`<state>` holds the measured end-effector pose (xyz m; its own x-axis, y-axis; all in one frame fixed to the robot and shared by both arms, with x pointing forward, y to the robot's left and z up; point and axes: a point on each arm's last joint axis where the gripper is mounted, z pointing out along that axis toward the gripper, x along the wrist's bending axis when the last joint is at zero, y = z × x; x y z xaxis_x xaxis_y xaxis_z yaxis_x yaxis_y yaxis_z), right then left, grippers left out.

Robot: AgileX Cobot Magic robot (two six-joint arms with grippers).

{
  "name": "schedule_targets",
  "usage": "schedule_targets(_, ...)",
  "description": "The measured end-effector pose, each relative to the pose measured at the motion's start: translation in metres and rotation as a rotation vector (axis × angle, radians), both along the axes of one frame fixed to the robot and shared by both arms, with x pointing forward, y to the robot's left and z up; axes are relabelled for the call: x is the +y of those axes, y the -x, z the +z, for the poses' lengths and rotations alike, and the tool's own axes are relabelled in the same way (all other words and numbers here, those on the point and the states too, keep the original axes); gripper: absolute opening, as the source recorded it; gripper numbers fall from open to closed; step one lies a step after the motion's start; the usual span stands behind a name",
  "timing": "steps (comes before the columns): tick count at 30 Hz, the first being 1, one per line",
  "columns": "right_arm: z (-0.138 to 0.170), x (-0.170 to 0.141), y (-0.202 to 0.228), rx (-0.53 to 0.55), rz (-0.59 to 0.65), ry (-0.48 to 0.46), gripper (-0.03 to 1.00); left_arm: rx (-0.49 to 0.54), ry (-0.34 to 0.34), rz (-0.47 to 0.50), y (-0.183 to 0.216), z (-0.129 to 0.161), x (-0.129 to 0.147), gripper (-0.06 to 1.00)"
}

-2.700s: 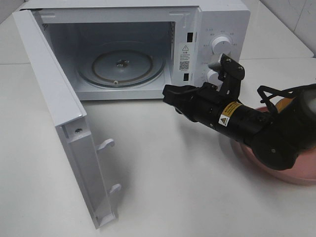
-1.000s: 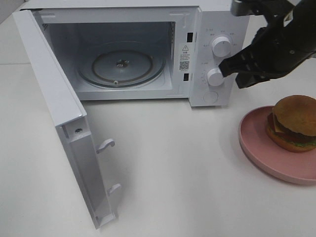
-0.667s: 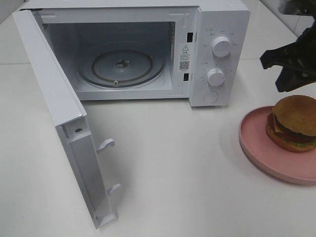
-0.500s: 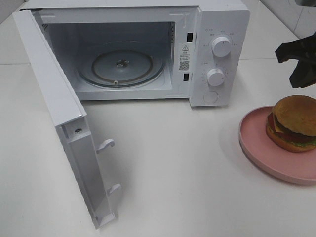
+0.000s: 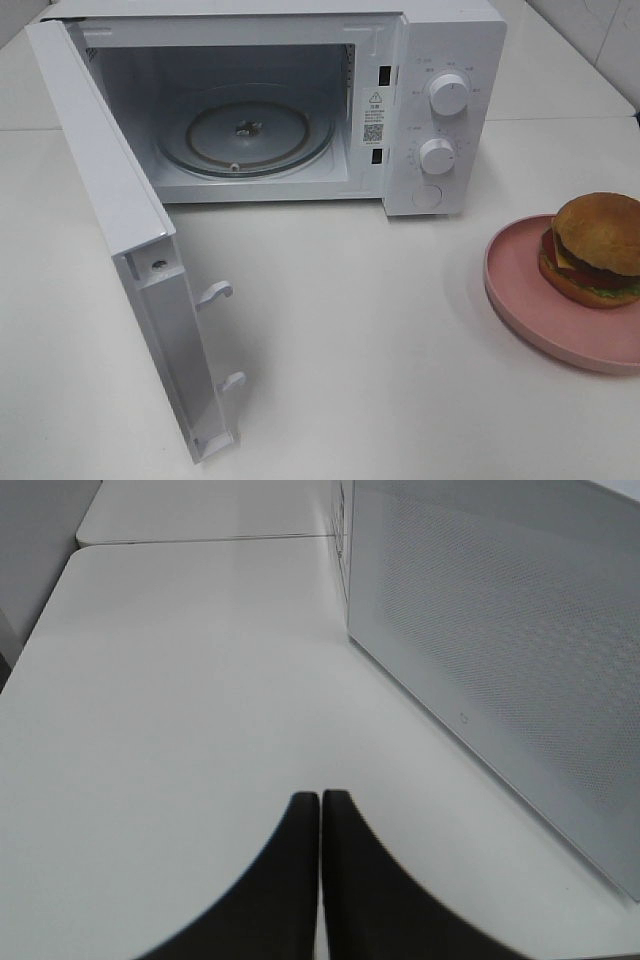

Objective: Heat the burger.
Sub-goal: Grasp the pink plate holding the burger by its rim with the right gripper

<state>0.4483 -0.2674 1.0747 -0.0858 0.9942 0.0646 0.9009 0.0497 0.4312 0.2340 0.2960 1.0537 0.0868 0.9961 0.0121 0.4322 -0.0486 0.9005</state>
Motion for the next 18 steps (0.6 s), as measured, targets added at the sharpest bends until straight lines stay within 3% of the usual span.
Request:
schedule_targets(10, -0.015, 0.000, 0.002, -0.001, 0.023, 0.009, 0.23, 0.000, -0.003, -0.001, 0.000, 0.000, 0.000, 0.00)
schedule_targets(12, -0.023, 0.004, -0.003, 0.020, 0.075, 0.000, 0.36, 0.000, -0.003, -0.001, 0.000, 0.000, 0.000, 0.00)
schedule_targets(13, -0.023, 0.004, -0.003, 0.020, 0.075, 0.000, 0.36, 0.000, -0.003, -0.001, 0.000, 0.000, 0.000, 0.00)
schedule_targets(15, -0.031, 0.009, -0.011, 0.041, 0.131, -0.030, 0.47, 0.000, -0.003, -0.001, 0.000, 0.000, 0.000, 0.00)
schedule_targets(18, -0.042, 0.015, -0.018, 0.082, 0.198, -0.062, 0.56, 0.000, -0.003, -0.001, 0.000, 0.000, 0.000, 0.00)
